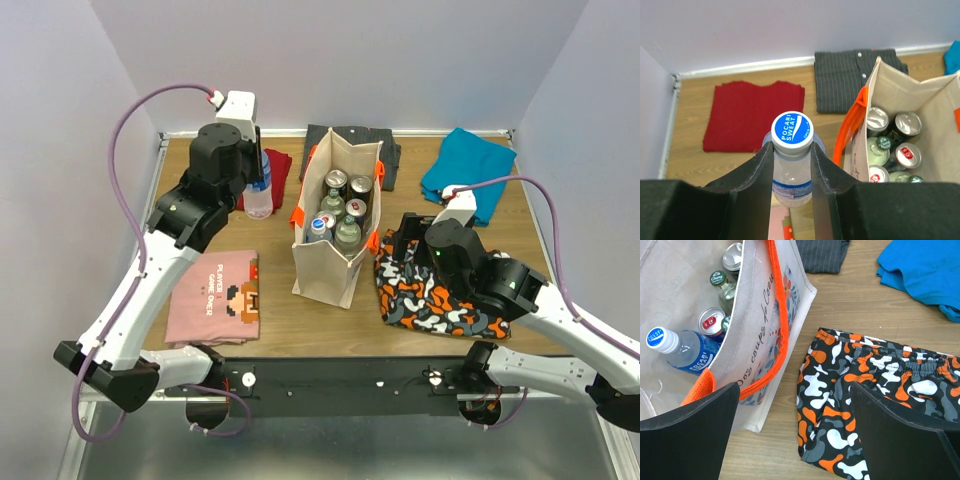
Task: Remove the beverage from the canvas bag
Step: Place the drink at the center of the board.
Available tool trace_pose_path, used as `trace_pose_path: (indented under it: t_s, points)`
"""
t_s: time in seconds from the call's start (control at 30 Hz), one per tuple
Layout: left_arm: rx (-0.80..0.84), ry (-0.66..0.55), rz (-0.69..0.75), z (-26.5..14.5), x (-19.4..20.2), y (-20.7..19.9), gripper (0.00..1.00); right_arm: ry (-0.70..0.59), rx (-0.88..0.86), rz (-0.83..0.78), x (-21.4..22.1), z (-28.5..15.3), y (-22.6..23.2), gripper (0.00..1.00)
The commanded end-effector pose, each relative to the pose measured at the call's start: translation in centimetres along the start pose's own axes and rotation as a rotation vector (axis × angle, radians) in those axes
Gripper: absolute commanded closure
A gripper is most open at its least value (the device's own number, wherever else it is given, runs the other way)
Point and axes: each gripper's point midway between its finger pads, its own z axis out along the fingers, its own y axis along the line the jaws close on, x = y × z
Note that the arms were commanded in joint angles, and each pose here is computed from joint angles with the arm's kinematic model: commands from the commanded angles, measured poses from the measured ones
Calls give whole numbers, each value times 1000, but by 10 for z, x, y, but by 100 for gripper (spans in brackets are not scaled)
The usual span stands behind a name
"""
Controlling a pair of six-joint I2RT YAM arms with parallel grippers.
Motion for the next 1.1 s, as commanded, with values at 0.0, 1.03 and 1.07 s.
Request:
trace_pose_path:
  t_s: [0.0, 1.03, 1.07]
  points:
    - [64, -182, -127, 8, -33, -6, 100, -7, 3, 12, 1, 1, 1, 0]
    - [76, -62, -189, 138, 95, -5, 100, -12, 124, -33, -2, 3, -17, 0]
    - [73, -57, -188, 139, 98, -4, 100, -13, 124, -33, -2, 3, -18, 0]
